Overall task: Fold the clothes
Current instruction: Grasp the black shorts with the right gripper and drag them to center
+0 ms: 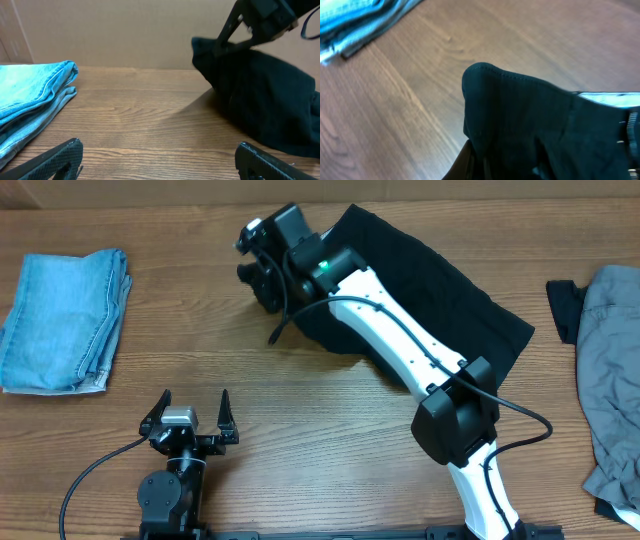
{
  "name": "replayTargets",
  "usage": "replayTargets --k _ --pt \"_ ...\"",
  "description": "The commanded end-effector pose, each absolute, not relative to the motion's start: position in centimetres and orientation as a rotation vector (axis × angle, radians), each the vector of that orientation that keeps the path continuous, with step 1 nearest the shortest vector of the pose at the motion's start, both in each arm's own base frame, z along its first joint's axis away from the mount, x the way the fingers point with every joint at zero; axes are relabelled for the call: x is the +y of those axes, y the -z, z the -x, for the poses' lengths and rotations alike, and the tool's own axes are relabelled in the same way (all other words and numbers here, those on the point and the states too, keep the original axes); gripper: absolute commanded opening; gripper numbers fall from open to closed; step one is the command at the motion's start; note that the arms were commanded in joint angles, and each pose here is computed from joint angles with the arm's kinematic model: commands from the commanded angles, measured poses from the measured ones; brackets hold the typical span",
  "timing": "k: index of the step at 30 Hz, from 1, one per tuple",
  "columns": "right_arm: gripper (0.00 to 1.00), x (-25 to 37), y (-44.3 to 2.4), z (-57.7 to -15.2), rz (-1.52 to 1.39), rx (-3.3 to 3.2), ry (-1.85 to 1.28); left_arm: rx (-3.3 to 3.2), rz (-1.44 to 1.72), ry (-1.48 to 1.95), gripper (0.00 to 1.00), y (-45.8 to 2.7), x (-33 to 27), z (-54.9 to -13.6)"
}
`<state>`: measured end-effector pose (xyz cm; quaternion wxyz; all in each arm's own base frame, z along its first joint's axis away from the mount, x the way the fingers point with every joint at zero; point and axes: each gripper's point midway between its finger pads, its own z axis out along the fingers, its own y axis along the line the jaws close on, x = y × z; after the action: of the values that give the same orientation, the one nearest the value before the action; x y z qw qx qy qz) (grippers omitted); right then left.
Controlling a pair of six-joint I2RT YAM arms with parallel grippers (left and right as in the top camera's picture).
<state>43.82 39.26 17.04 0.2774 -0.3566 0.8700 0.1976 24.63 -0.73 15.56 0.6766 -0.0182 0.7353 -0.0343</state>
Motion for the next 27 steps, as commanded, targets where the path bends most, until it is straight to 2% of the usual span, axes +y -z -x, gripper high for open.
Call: replayTargets --k 1,6,15,16,17,18,20,23,27 --pt "0.04 40.7 -17.7 -42.3 0.996 2.327 -0.582 1.645 0.062 0.078 1.0 -15.7 -0.5 -24.6" --pt "0.04 41.8 -18.0 -40.6 0.97 2.372 -0.75 1.645 0.062 0.078 1.0 -15.7 -0.5 -24.6" --pt "0.04 42.9 -17.8 -39.1 1.004 2.379 -0.761 1.645 0.062 0.078 1.0 -15.7 -0.5 -24.6" --pt "0.09 43.0 -17.7 -38.8 1.012 2.382 -0.762 1.645 0.062 0.078 1.0 -15.7 -0.5 -24.6" --pt "0.24 43.2 -17.7 -38.5 1.02 2.383 -0.764 1.645 0.062 0.078 1.0 -15.7 -0.5 -24.6" --pt "0.49 43.5 -17.7 -38.2 1.029 2.381 -0.766 1.645 0.062 0.078 1.0 -15.7 -0.5 -24.6" --pt "0.71 43.7 -17.8 -38.1 1.033 2.375 -0.768 1.645 0.062 0.078 1.0 -15.7 -0.5 -24.6" --pt "0.81 43.2 -19.8 -38.6 1.012 2.336 -0.773 1.645 0.062 0.078 1.0 -15.7 -0.5 -24.6" --pt "0.82 39.0 -25.5 -41.6 0.868 2.263 -0.631 1.645 0.062 0.078 1.0 -15.7 -0.5 -24.6"
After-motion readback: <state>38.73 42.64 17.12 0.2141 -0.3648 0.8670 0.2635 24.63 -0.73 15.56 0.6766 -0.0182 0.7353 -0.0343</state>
